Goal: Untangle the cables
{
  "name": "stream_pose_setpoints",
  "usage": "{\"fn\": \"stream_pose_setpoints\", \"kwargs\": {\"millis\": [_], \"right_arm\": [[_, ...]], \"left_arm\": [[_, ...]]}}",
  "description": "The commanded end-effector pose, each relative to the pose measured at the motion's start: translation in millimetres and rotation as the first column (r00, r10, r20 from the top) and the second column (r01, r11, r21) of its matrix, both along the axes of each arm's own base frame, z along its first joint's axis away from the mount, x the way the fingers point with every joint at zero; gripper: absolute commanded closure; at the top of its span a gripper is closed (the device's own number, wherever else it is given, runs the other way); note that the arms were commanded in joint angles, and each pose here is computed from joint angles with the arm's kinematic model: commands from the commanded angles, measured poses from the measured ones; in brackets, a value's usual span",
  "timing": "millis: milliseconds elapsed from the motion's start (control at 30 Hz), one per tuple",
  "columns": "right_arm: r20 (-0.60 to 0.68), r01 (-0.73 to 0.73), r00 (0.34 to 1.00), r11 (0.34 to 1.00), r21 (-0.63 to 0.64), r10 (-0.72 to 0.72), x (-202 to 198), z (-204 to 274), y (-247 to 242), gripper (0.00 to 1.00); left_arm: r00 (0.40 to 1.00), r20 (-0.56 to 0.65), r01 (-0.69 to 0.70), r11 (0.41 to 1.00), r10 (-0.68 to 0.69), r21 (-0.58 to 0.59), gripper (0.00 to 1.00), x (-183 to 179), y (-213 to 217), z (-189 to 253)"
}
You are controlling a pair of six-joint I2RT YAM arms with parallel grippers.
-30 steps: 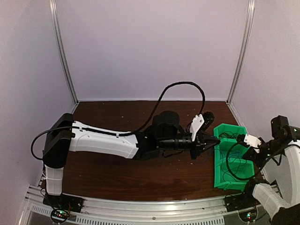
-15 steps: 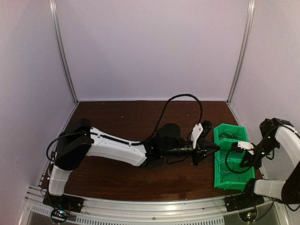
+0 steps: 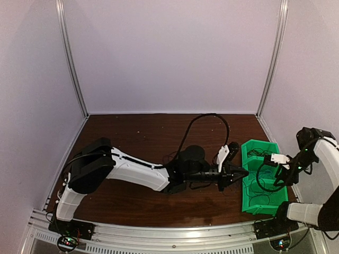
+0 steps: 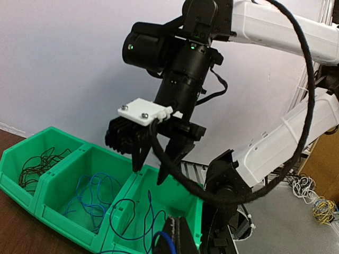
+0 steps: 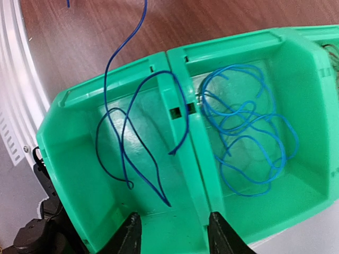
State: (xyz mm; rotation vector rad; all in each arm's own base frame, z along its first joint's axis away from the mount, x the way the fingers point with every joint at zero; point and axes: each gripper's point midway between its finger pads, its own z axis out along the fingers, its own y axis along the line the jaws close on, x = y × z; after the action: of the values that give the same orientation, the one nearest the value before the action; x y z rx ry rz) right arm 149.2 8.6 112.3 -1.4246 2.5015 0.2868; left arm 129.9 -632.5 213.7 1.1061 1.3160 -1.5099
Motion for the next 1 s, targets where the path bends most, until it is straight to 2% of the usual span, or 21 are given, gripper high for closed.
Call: {"fn": "stream_pose_setpoints", "kwargs": {"millis": [0, 100, 200, 267, 367, 633, 800, 900, 967], "right_arm": [[0.065, 0.019, 0.998, 0.999, -0.025, -0.018, 9, 22, -3, 0.55], [0.066, 0.076, 0.995, 0.997, -0.002, -0.076, 25, 28, -9, 0.55], [0.075, 0.226, 0.97, 0.973, 0.048, -0.23, 58, 33, -22, 0.52], [0.113, 0.337, 0.933, 0.939, 0.063, -0.342, 81, 37, -37, 0.52], [0.218, 0.521, 0.83, 0.853, 0.022, -0.513, 115, 36, -72, 0.49], [0.213, 0.703, 0.702, 0.709, -0.051, -0.68, 121, 6, -104, 0.47], [0.179, 0.74, 0.672, 0.664, -0.11, -0.719, 110, -19, -112, 0.47], [0.122, 0.727, 0.687, 0.674, -0.131, -0.717, 102, -36, -107, 0.54], [0.114, 0.717, 0.697, 0.687, -0.117, -0.708, 101, -38, -103, 0.65]], "left_arm": [[0.999, 0.021, 0.047, 0.995, -0.045, -0.085, 1.0, -7, 0, 25], [0.997, 0.029, 0.067, 0.994, -0.065, -0.084, 1.0, -11, 2, 26], [0.996, 0.041, 0.086, 0.992, -0.082, -0.097, 1.0, -16, 8, 32], [0.995, 0.05, 0.09, 0.99, -0.085, -0.106, 1.0, -18, 11, 36], [0.995, 0.054, 0.092, 0.989, -0.086, -0.115, 1.0, -22, 17, 39], [0.996, 0.055, 0.077, 0.994, -0.073, -0.082, 1.0, -26, 20, 38], [0.996, 0.054, 0.072, 0.995, -0.069, -0.063, 1.0, -25, 18, 36], [0.996, 0.058, 0.072, 0.996, -0.069, -0.057, 1.0, -25, 18, 37], [0.996, 0.066, 0.07, 0.996, -0.066, -0.053, 1.0, -25, 19, 38]]}}
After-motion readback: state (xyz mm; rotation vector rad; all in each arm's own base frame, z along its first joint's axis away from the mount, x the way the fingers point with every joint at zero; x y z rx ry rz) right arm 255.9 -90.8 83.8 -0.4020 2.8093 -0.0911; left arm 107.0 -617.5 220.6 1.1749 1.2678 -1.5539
